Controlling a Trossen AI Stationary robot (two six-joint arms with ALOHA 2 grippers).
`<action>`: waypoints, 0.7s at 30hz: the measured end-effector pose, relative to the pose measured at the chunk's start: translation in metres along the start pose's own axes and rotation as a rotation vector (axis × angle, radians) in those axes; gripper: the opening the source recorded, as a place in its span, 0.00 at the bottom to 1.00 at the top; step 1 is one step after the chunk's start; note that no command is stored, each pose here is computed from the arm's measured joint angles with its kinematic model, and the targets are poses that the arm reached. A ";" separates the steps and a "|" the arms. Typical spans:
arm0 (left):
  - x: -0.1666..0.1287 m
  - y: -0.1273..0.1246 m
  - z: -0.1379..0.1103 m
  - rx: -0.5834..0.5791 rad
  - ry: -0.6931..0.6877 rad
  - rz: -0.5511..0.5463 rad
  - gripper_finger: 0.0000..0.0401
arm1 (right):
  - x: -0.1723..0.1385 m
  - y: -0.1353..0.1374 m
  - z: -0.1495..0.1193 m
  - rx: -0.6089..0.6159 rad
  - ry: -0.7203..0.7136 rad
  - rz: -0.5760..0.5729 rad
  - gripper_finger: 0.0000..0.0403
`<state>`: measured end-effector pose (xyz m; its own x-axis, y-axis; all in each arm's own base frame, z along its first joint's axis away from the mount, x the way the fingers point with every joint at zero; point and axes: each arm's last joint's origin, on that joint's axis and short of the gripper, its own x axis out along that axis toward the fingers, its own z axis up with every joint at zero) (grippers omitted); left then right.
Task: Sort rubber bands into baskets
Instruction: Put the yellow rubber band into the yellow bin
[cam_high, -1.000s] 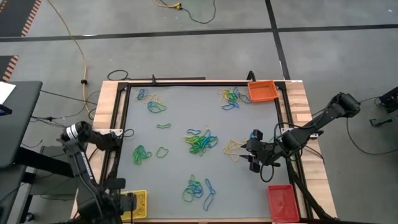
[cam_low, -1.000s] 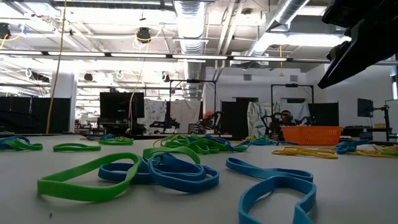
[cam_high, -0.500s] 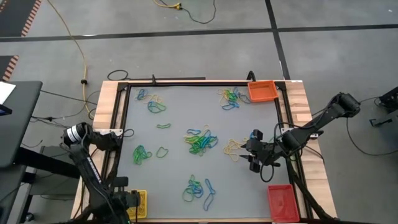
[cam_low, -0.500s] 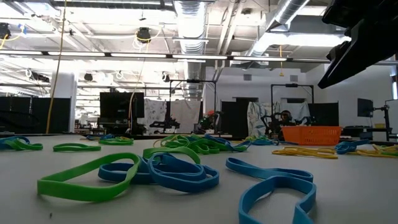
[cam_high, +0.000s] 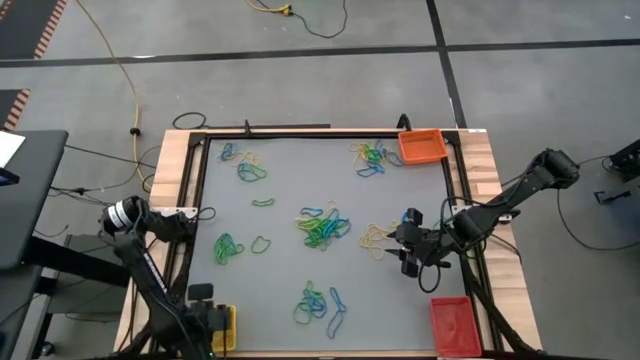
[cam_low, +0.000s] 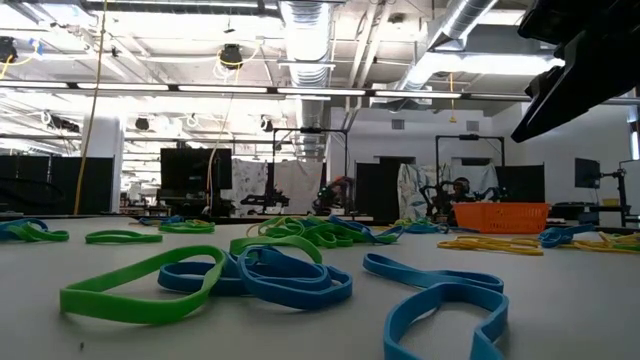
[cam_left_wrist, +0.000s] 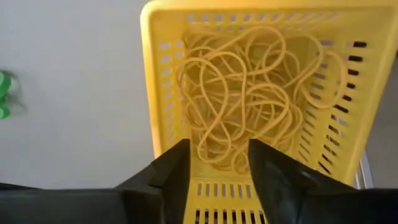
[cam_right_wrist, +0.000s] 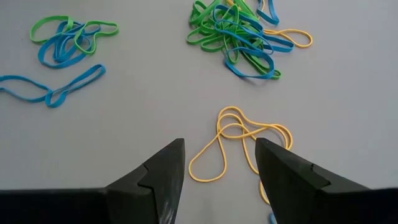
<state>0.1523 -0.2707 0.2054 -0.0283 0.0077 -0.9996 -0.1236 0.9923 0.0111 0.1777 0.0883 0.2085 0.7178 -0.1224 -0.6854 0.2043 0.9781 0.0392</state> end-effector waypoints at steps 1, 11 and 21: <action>0.000 0.000 0.001 -0.003 0.002 -0.001 0.41 | 0.000 0.000 0.000 0.000 0.000 0.000 0.56; -0.001 0.010 0.021 0.050 -0.026 0.011 0.45 | 0.000 0.000 0.000 0.000 0.000 0.000 0.56; -0.002 0.034 0.061 0.093 -0.124 0.087 0.45 | 0.000 0.000 0.000 0.000 0.000 0.000 0.56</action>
<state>0.2090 -0.2298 0.2063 0.0880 0.1032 -0.9908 -0.0336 0.9944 0.1006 0.1777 0.0883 0.2085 0.7178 -0.1225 -0.6854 0.2044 0.9781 0.0392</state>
